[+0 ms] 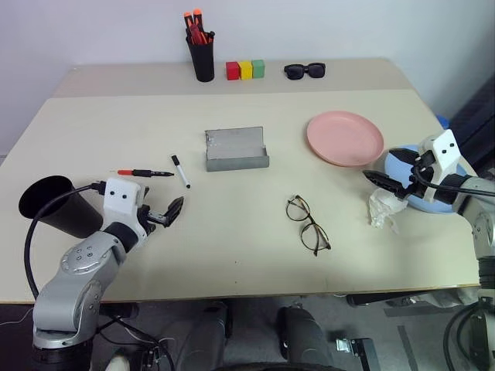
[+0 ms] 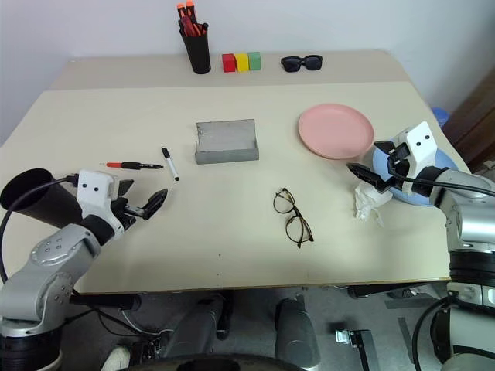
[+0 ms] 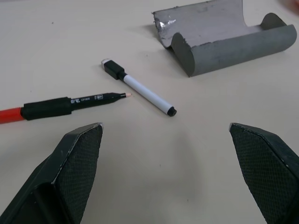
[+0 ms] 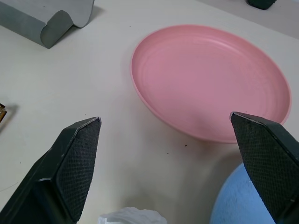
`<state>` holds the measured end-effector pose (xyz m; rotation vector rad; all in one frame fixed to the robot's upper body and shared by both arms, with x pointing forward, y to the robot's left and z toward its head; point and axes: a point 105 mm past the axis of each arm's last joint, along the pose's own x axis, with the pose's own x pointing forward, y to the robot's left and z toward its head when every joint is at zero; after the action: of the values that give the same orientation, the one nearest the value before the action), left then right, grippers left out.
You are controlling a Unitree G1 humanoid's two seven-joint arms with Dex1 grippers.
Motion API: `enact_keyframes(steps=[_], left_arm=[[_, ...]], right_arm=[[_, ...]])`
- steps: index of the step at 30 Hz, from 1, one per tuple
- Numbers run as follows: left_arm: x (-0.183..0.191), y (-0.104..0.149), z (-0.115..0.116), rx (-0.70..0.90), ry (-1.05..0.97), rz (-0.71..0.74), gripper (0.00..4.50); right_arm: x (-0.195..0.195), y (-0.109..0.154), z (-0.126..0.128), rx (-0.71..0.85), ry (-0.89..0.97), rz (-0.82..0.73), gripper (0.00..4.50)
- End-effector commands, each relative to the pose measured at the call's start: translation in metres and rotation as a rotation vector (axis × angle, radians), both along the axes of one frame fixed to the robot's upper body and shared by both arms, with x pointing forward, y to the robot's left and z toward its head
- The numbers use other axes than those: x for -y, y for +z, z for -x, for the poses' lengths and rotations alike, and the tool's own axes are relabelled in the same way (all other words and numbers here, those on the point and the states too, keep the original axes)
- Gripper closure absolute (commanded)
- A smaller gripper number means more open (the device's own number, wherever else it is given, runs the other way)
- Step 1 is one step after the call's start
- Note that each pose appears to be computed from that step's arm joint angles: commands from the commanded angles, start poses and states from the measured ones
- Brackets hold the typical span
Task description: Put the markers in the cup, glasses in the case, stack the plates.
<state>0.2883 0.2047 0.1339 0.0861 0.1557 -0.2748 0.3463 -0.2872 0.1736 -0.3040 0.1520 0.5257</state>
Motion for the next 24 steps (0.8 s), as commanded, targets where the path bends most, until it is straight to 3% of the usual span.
enact_keyframes(steps=[1,15,24], left_arm=[[0.003,0.009,-0.001,0.04,-0.011,-0.005,0.04],[-0.001,0.013,-0.001,0.054,0.023,0.006,0.04],[0.01,0.018,-0.033,0.018,0.098,0.075,0.04]], right_arm=[[0.0,0.015,-0.001,0.053,0.006,0.024,0.0],[-0.044,0.016,-0.007,0.096,0.101,0.001,0.0],[-0.1,0.034,-0.01,0.168,0.219,0.02,0.0]])
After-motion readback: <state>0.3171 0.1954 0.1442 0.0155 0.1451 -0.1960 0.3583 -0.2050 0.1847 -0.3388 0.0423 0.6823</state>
